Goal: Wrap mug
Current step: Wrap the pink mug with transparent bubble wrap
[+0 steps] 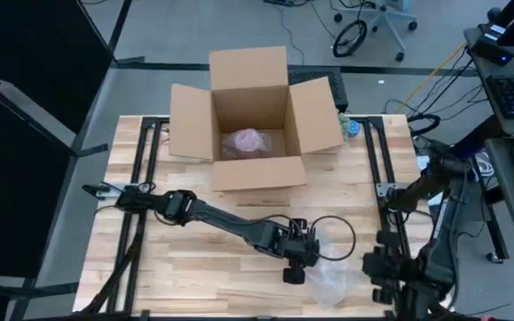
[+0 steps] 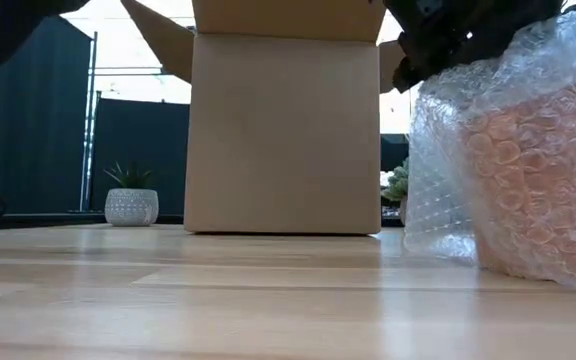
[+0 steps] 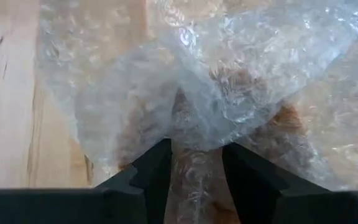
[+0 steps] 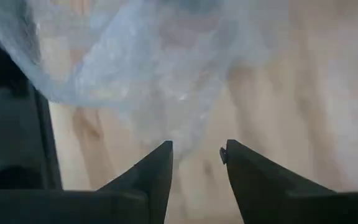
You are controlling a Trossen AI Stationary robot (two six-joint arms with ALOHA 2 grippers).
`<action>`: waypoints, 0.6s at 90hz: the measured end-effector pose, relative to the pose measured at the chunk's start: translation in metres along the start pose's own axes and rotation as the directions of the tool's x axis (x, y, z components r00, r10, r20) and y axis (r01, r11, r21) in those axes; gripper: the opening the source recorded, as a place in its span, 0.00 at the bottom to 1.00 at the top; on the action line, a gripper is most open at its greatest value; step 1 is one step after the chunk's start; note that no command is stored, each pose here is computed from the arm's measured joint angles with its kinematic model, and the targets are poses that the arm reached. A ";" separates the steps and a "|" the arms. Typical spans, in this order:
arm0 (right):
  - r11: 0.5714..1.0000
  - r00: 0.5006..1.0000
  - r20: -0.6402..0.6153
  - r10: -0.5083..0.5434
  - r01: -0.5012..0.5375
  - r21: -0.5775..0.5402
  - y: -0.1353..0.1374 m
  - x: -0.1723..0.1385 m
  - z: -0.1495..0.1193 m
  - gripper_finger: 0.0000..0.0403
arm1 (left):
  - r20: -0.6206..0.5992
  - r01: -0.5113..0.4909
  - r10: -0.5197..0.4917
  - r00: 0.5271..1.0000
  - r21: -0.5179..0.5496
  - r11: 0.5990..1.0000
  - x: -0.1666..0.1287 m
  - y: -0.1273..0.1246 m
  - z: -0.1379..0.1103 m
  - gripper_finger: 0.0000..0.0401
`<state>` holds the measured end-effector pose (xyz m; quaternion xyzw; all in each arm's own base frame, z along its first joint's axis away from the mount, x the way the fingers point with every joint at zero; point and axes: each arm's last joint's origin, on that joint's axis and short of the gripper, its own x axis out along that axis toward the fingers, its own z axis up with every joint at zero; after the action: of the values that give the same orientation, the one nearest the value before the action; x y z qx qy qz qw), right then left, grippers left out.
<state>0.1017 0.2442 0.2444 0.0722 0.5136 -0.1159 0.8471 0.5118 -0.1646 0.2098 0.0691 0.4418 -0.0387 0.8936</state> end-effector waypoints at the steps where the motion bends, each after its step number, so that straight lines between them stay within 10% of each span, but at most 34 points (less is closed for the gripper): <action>1: 1.000 1.000 0.007 0.005 -0.005 0.006 0.000 0.004 -0.003 0.33 | 0.000 0.000 0.000 1.000 0.000 1.000 0.000 0.000 0.000 0.33; 21: 0.998 0.950 0.310 0.031 -0.048 0.046 -0.003 0.051 -0.001 0.32 | 0.005 0.001 -0.001 1.000 -0.003 1.000 0.000 -0.001 0.000 0.33; 54: 0.970 0.912 0.404 0.068 0.035 -0.242 0.001 0.076 0.073 0.25 | 0.036 0.005 -0.004 0.999 -0.006 1.000 0.000 -0.002 0.003 0.33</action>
<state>0.1982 0.2181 0.2103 -0.0542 0.3348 -0.0573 0.9390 0.5141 -0.1666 0.2120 0.0645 0.4259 -0.0405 0.9015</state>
